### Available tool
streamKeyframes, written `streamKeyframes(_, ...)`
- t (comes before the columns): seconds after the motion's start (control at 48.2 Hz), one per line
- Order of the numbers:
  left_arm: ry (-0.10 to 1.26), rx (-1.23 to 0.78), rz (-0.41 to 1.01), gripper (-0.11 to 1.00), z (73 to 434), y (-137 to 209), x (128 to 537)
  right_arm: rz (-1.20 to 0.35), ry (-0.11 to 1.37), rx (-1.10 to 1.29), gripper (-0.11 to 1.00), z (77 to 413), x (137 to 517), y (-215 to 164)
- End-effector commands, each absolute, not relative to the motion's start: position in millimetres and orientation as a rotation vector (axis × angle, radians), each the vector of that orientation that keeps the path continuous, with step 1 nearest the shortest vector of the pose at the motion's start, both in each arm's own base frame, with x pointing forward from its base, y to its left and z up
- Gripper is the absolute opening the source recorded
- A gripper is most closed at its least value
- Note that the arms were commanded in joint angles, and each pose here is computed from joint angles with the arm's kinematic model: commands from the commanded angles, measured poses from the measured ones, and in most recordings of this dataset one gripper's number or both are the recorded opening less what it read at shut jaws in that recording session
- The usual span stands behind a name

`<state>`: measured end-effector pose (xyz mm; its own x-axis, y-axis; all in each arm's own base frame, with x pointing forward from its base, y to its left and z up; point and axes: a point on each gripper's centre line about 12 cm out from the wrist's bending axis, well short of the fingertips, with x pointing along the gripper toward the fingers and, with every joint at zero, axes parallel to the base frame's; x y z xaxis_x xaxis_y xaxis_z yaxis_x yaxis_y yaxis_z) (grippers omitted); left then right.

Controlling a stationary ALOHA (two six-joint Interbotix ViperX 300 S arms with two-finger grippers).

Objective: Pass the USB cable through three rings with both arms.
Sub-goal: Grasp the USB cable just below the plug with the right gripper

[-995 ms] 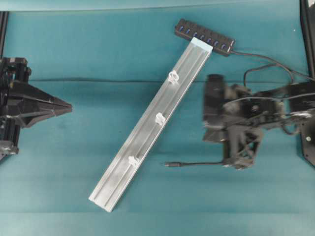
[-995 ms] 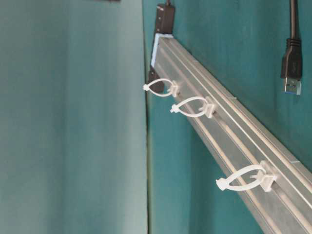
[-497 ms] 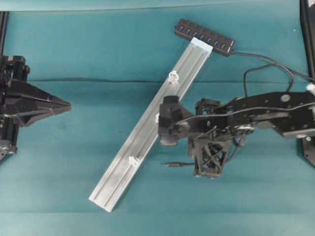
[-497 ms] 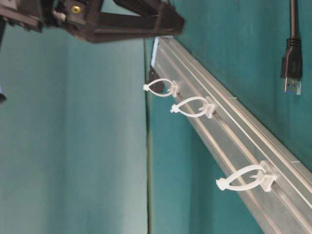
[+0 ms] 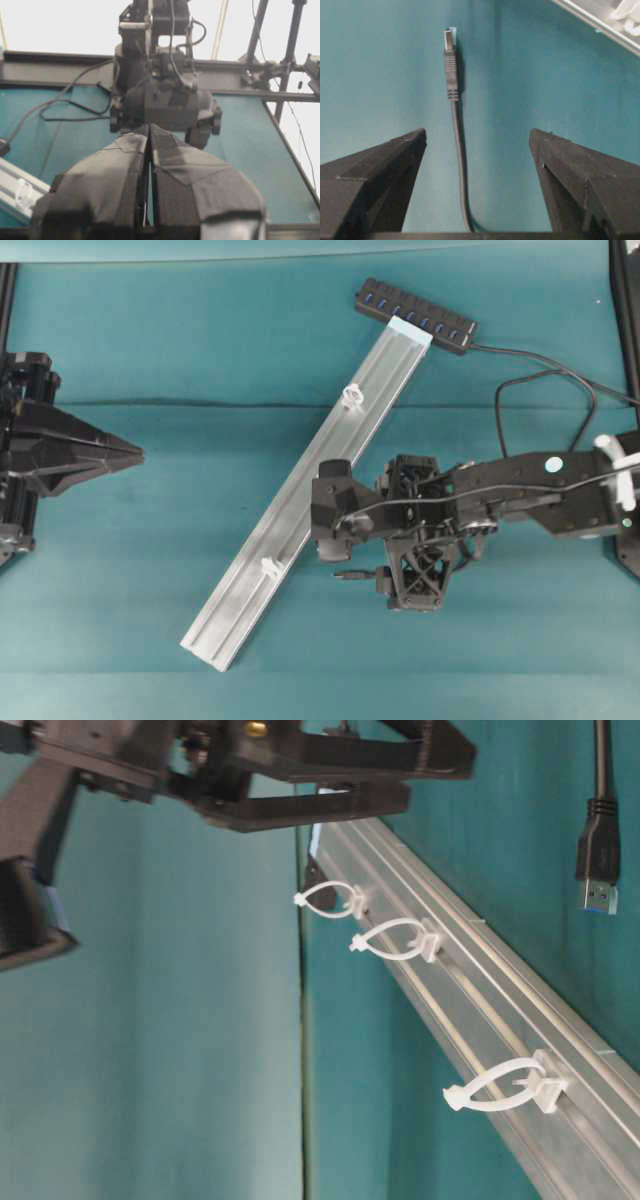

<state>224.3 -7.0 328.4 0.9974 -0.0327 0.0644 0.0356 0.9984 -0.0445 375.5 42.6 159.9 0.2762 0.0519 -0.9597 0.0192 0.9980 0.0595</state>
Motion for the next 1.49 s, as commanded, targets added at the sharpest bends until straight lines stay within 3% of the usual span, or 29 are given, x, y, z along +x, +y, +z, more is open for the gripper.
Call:
streamKeyframes(0.0, -0.091, -0.044, -0.032, -0.01, 339, -6, 226, 0.019, 1.29, 0.067, 0.89, 151, 380, 46)
streamKeyframes(0.663, -0.059, -0.044, -0.033, -0.01, 331, -7, 232, 0.066, 1.343, 0.003, 0.88, 94, 376, 64)
streamKeyframes(1.472, -0.056, -0.047, -0.032, -0.01, 330, -7, 232, 0.064, 1.358, 0.001, 0.79, 88, 373, 63)
